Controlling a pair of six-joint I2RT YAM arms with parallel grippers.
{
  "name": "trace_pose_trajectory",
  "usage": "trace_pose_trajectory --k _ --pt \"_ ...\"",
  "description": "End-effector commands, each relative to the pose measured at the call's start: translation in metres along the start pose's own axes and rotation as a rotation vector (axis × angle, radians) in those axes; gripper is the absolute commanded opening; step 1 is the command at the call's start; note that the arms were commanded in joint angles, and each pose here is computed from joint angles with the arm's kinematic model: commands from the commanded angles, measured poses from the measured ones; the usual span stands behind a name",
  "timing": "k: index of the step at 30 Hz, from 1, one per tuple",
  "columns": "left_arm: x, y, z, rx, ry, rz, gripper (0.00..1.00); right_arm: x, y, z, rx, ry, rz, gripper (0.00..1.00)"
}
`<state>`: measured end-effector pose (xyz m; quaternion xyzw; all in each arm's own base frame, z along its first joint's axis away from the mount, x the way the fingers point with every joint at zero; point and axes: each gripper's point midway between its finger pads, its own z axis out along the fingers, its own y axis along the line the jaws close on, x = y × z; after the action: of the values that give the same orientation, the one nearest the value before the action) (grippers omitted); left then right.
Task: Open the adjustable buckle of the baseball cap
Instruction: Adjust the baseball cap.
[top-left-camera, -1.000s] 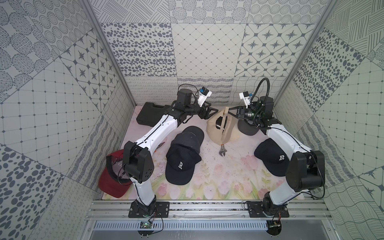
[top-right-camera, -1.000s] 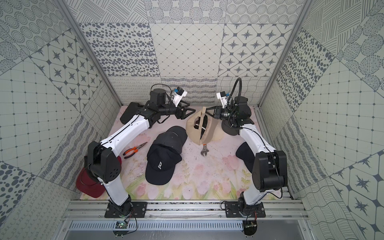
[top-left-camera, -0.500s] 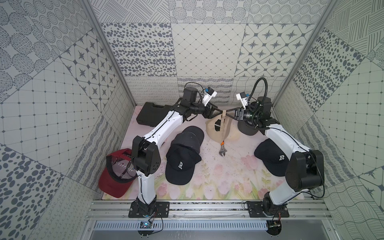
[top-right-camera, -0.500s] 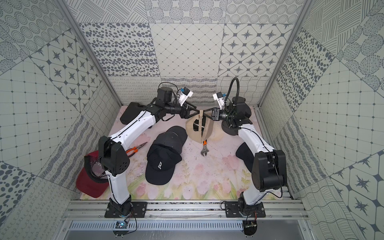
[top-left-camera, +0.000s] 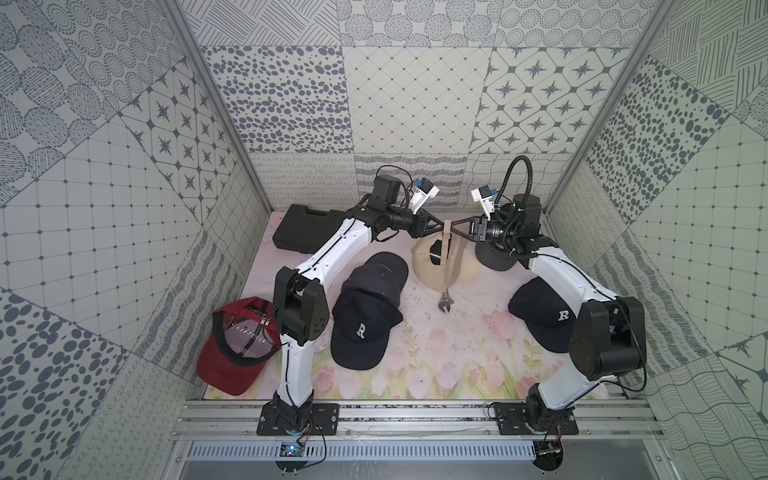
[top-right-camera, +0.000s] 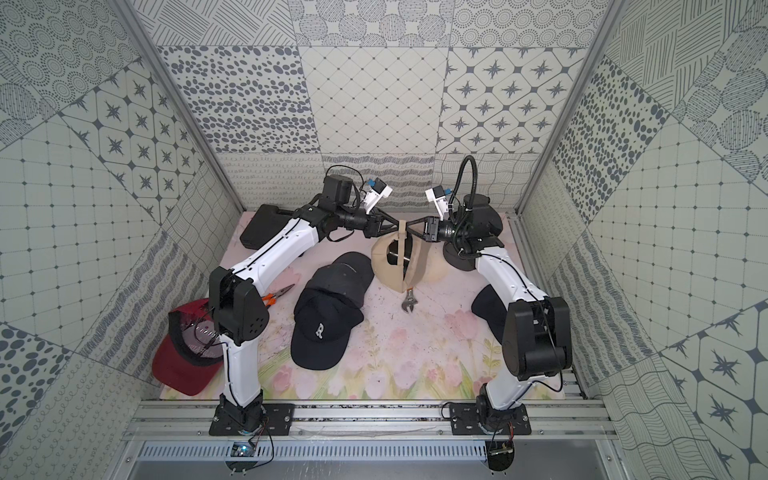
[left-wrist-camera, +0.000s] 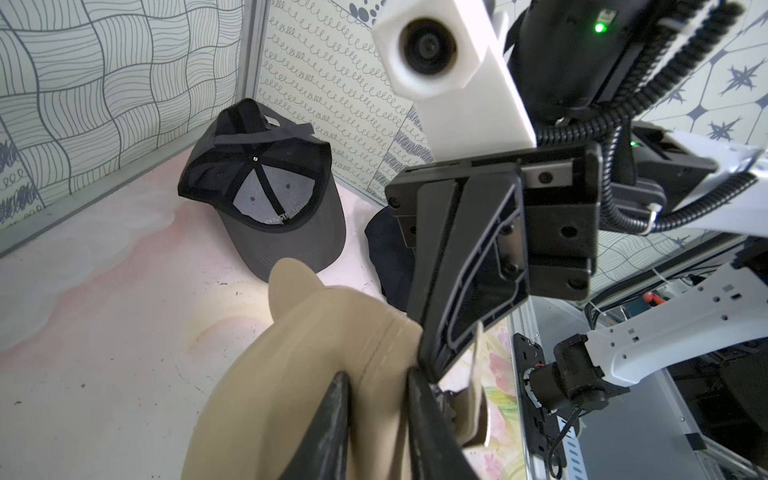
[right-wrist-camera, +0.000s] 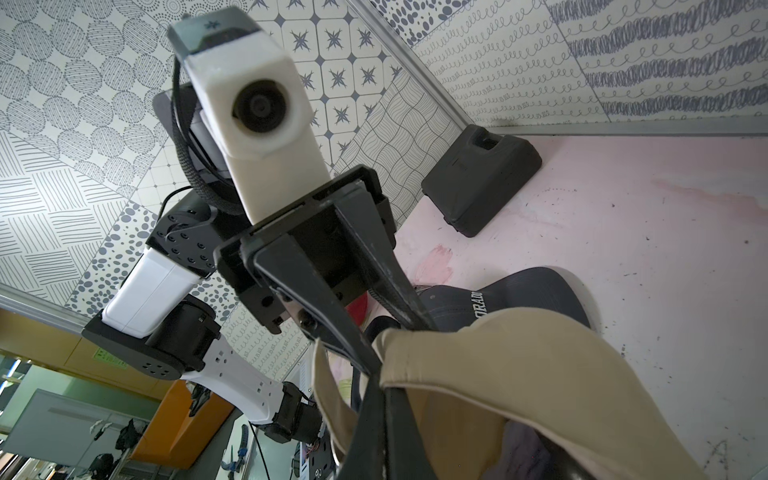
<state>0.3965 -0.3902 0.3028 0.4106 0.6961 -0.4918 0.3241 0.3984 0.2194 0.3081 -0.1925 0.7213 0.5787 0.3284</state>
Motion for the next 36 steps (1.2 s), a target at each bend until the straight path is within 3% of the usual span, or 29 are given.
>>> trace_pose_trajectory --k 1,7,11,13,14,15,25,36 --pt "0.004 -0.018 0.007 0.075 0.032 0.005 0.19 -0.015 0.018 0.005 -0.043 -0.009 -0.088 0.0" --pt "0.006 -0.02 0.012 0.092 0.049 -0.014 0.0 -0.019 0.019 0.005 -0.035 -0.013 -0.09 0.0" --pt "-0.001 -0.016 0.012 0.064 0.031 -0.04 0.0 -0.022 0.011 -0.001 0.006 -0.024 -0.074 0.0" --pt "-0.007 -0.01 0.01 0.034 0.009 -0.05 0.0 -0.027 0.001 -0.013 0.051 -0.053 -0.047 0.33" --pt "-0.01 -0.008 0.009 0.022 -0.001 -0.063 0.0 -0.029 -0.004 -0.021 0.075 -0.075 -0.033 0.44" --pt "-0.012 -0.006 0.008 0.013 -0.008 -0.072 0.0 -0.029 -0.007 -0.029 0.092 -0.097 -0.024 0.49" --pt "-0.027 0.011 0.004 -0.096 -0.07 -0.147 0.0 0.012 -0.01 -0.051 0.139 -0.078 -0.086 0.49" --pt "-0.036 0.01 0.0 -0.111 -0.109 -0.187 0.0 0.028 -0.013 -0.038 0.106 -0.078 -0.193 0.47"
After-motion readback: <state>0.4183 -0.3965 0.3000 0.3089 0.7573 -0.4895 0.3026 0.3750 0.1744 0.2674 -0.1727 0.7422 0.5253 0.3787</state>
